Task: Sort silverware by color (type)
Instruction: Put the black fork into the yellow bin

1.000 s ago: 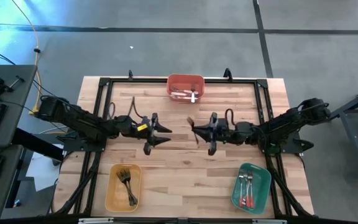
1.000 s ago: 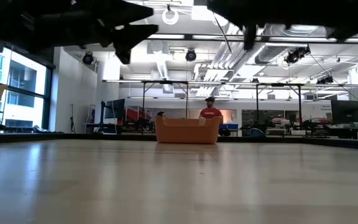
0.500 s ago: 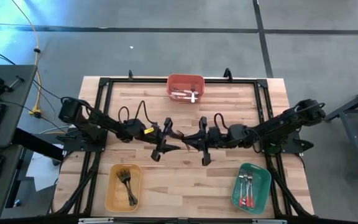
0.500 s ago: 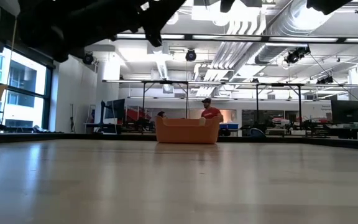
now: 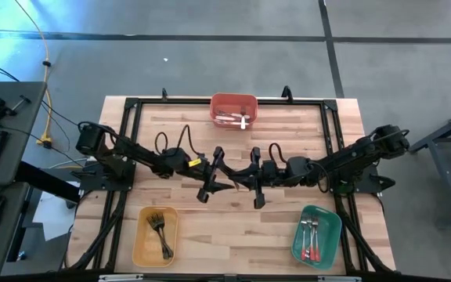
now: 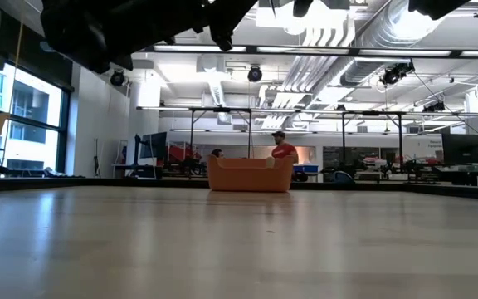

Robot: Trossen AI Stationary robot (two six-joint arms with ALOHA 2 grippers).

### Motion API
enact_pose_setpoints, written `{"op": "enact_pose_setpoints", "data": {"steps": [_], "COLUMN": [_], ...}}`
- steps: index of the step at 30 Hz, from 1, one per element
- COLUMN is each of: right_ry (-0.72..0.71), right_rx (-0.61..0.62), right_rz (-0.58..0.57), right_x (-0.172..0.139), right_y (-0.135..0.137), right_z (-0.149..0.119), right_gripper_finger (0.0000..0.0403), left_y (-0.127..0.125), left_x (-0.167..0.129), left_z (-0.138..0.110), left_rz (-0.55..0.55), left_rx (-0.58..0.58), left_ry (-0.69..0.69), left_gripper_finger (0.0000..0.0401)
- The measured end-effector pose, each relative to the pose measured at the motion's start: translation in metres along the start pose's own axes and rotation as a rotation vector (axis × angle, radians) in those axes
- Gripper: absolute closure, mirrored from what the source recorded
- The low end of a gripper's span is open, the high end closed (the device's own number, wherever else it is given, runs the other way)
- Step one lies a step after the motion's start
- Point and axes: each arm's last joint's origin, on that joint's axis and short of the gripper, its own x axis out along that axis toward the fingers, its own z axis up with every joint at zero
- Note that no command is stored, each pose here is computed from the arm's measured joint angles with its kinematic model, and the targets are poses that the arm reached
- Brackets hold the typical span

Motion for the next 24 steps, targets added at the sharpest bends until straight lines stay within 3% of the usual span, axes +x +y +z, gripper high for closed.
{"op": "enact_pose_setpoints", "data": {"steps": [7,15,19,24], "right_ry": [0.005,0.028,0.056,0.068], "right_rx": [-0.001,-0.006,-0.013,-0.052], "right_rz": [0.0,-0.004,-0.066,-0.156], "right_x": [0.0,-0.0001,-0.0008,-0.0026], "right_y": [0.0,-0.0003,-0.0001,0.0028], "right_z": [-0.0004,-0.0026,-0.0052,-0.0059], "right_gripper_finger": [0.0403,0.0402,0.0384,0.0325], "left_y": [0.0007,0.0011,0.0025,0.0071], "left_x": [0.0077,0.0081,0.0075,0.0034], "left_z": [0.0054,0.0054,0.0039,0.007], "left_rz": [0.003,0.004,-0.01,0.018], "left_rx": [0.006,0.009,0.009,-0.015], "left_ry": [-0.008,-0.005,0.028,0.151], "left_gripper_finger": [0.0253,0.0382,0.0391,0.0395]}}
